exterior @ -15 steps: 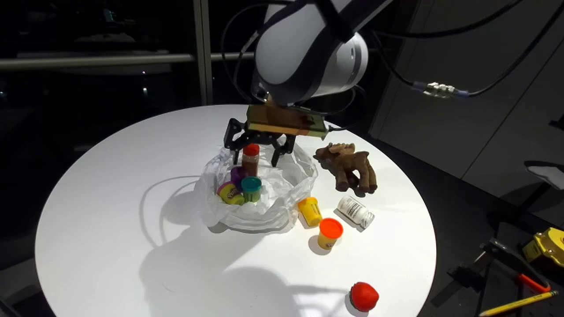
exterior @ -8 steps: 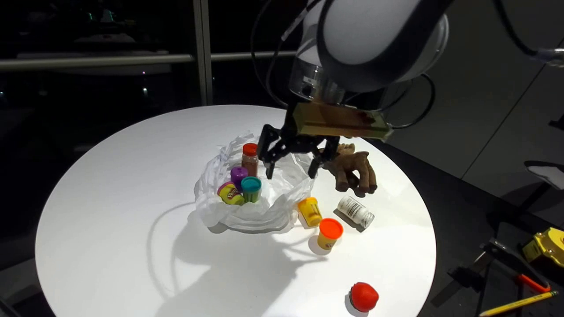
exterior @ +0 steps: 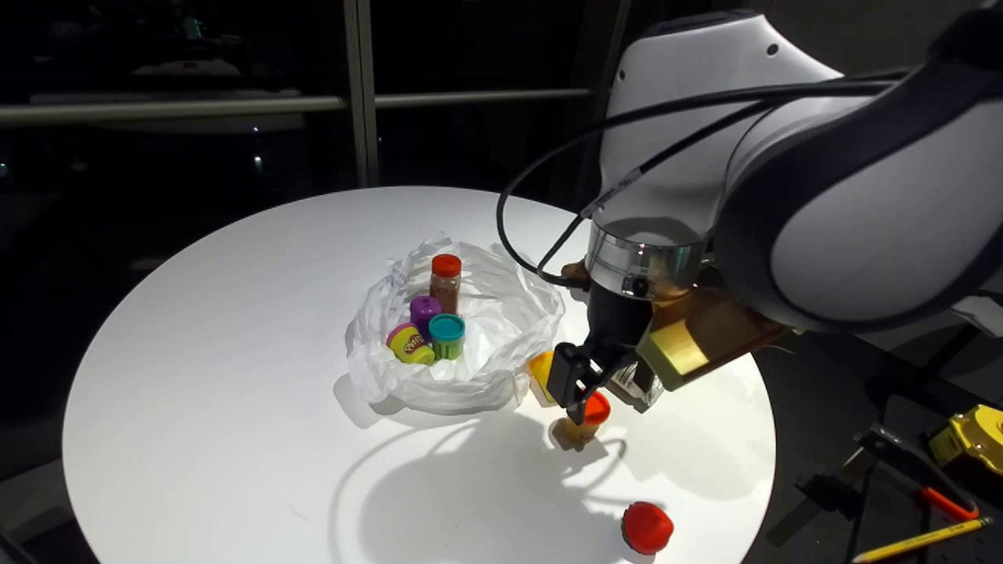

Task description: Put the objects on the table into the plastic bag.

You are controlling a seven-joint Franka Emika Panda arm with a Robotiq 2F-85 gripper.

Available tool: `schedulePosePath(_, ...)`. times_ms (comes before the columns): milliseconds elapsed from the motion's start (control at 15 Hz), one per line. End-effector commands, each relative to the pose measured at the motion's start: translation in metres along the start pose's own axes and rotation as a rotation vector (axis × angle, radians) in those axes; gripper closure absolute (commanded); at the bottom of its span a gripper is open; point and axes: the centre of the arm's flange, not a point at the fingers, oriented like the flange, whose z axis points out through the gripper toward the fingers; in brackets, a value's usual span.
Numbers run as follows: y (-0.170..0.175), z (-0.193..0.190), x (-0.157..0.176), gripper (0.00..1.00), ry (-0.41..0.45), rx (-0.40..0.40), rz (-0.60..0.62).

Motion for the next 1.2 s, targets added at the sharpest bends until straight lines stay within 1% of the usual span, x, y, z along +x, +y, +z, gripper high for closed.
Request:
schedulePosePath(0, 0.002, 0.008, -0.006, 0.0, 0.038, -0.031, -0.023)
schedulePosePath(333, 0.003, 0.026, 0.003, 0.0, 0.011, 0.006, -0.011)
schedulePosePath(667, 0.006, 0.043, 0.013, 0.0, 0.014, 0.031, 0.016)
schedulePosePath(733, 0.006, 0.045, 0.016, 0.25, 0.018, 0.036, 0.023)
schedulePosePath(800, 0.006, 0.048, 0.019, 0.27, 0.019, 0.04, 0.028)
schedulePosePath(867, 0.006, 0.049, 0.022, 0.33, 0.021, 0.042, 0.029)
schedulePosePath(933, 0.005, 0.05, 0.025, 0.44, 0.024, 0.044, 0.031)
schedulePosePath(1067, 0.004, 0.052, 0.028, 0.58, 0.028, 0.047, 0.029)
schedulePosePath(1133, 0.004, 0.052, 0.029, 0.66, 0.029, 0.049, 0.027)
